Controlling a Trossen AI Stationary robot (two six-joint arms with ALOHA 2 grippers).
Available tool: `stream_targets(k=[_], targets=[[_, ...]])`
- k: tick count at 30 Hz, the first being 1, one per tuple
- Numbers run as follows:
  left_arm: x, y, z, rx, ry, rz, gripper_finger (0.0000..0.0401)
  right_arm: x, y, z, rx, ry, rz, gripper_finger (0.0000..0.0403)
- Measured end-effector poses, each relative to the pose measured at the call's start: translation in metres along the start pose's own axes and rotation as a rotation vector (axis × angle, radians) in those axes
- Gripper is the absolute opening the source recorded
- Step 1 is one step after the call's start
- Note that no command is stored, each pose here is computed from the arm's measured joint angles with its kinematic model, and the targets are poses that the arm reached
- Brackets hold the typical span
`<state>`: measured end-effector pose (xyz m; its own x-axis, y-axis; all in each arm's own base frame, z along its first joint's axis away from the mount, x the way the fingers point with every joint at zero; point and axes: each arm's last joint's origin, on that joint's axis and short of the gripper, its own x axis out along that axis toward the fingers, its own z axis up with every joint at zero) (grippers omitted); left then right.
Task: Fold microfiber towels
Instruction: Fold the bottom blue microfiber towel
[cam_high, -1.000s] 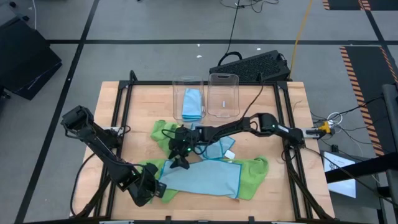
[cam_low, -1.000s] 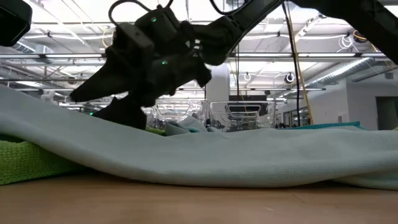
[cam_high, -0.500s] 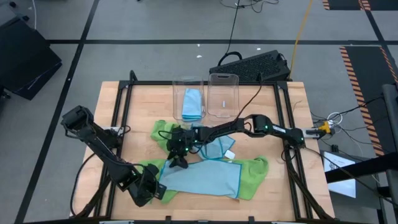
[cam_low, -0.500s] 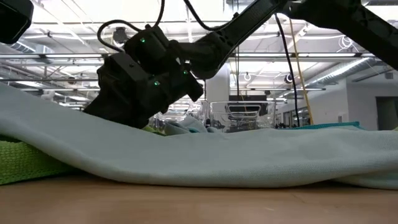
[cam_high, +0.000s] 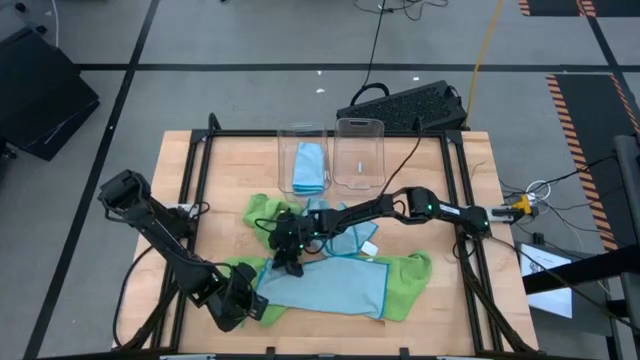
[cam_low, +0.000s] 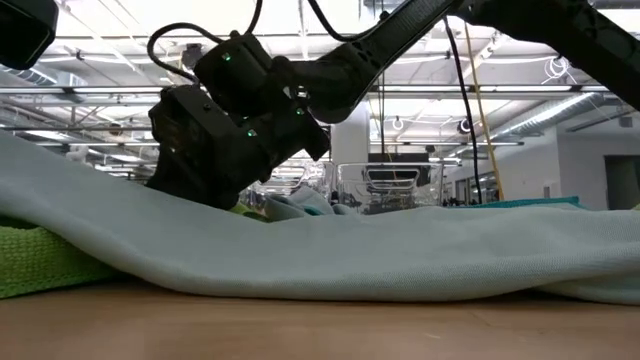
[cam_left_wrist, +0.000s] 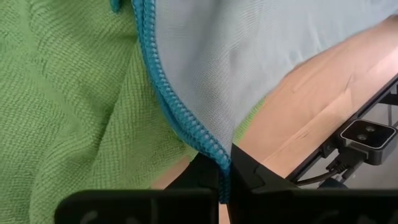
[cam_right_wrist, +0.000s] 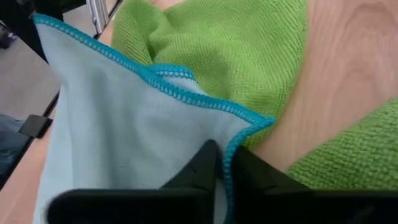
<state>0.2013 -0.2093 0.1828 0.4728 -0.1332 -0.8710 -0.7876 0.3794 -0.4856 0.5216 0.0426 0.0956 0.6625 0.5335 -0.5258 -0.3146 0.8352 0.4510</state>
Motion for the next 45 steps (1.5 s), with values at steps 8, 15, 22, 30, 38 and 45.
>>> stream_targets(k=[8, 15, 22, 30, 38, 45], targets=[[0.0, 0.0, -0.001, 0.005, 0.0, 0.001, 0.0007, -0.015, 0.009, 0.009, 0.027, 0.049, -0.034, 0.0022], [0.0, 0.001, -0.001, 0.015, -0.003, 0.01, 0.0005, -0.035, 0.023, 0.026, -0.038, 0.05, -0.062, 0.0043], [0.0, 0.001, 0.0, 0.036, -0.024, 0.002, 0.0004, -0.045, 0.034, 0.031, -0.033, 0.081, -0.078, 0.0085], [0.0, 0.0, 0.001, 0.044, -0.045, -0.01, 0.0004, -0.038, 0.045, 0.045, -0.197, -0.076, -0.071, 0.0158], [0.0, 0.0, 0.0, 0.059, -0.042, -0.016, 0.0004, -0.027, 0.027, 0.033, -0.353, -0.067, 0.074, 0.0195], [0.0, 0.0, 0.001, 0.084, -0.022, -0.004, 0.0003, -0.019, 0.007, 0.036, -0.426, -0.181, 0.092, 0.0192]])
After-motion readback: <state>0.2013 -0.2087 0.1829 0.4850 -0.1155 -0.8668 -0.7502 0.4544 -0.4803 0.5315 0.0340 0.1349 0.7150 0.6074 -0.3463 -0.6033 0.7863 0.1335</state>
